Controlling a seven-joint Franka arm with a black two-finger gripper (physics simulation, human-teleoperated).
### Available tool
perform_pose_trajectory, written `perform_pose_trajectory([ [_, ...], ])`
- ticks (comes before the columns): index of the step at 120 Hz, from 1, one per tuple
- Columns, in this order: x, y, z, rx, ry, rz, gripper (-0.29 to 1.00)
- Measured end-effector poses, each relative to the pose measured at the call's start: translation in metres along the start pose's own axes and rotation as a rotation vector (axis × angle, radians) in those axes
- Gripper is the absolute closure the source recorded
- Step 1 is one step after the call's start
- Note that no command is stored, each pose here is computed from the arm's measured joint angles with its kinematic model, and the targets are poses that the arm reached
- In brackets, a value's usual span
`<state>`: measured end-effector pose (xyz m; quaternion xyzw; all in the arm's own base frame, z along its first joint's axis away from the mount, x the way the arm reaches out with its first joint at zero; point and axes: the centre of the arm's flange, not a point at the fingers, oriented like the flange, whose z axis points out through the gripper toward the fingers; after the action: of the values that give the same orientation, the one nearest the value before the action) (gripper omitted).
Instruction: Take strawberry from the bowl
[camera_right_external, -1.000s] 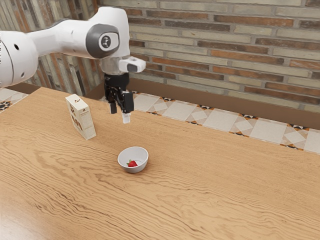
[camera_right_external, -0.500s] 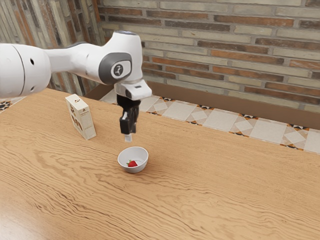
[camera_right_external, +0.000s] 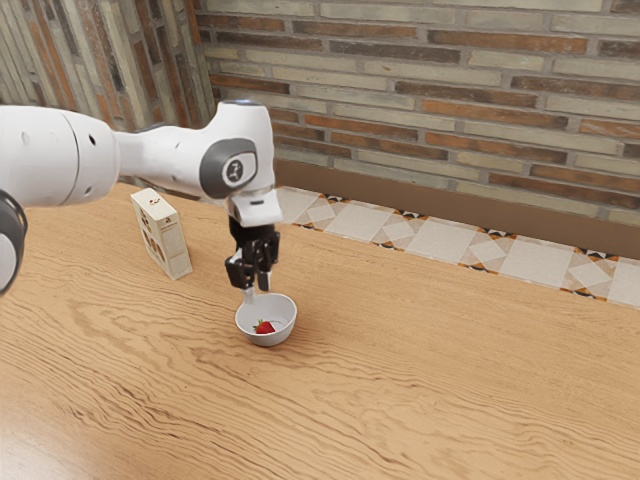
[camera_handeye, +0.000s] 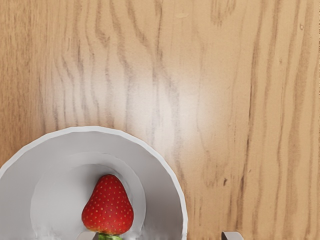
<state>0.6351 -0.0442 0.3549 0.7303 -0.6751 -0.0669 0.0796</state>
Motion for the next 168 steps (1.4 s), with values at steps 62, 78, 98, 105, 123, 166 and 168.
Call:
perform_pose_trajectory([
  [62, 0.004, -0.019, 0.041, -0.036, 0.024, 0.119, 0.43],
  [78, 0.005, -0.021, 0.044, -0.035, 0.025, 0.128, 0.44],
  [98, -0.002, -0.024, 0.052, -0.040, 0.022, 0.122, 0.45],
  [105, -0.005, -0.026, 0.055, -0.043, 0.021, 0.120, 0.45],
  [123, -0.005, -0.029, 0.066, -0.057, 0.020, 0.122, 0.47],
  [166, -0.005, -0.034, 0.077, -0.065, 0.021, 0.115, 0.49],
  [168, -0.005, -0.034, 0.077, -0.066, 0.021, 0.114, 0.49],
])
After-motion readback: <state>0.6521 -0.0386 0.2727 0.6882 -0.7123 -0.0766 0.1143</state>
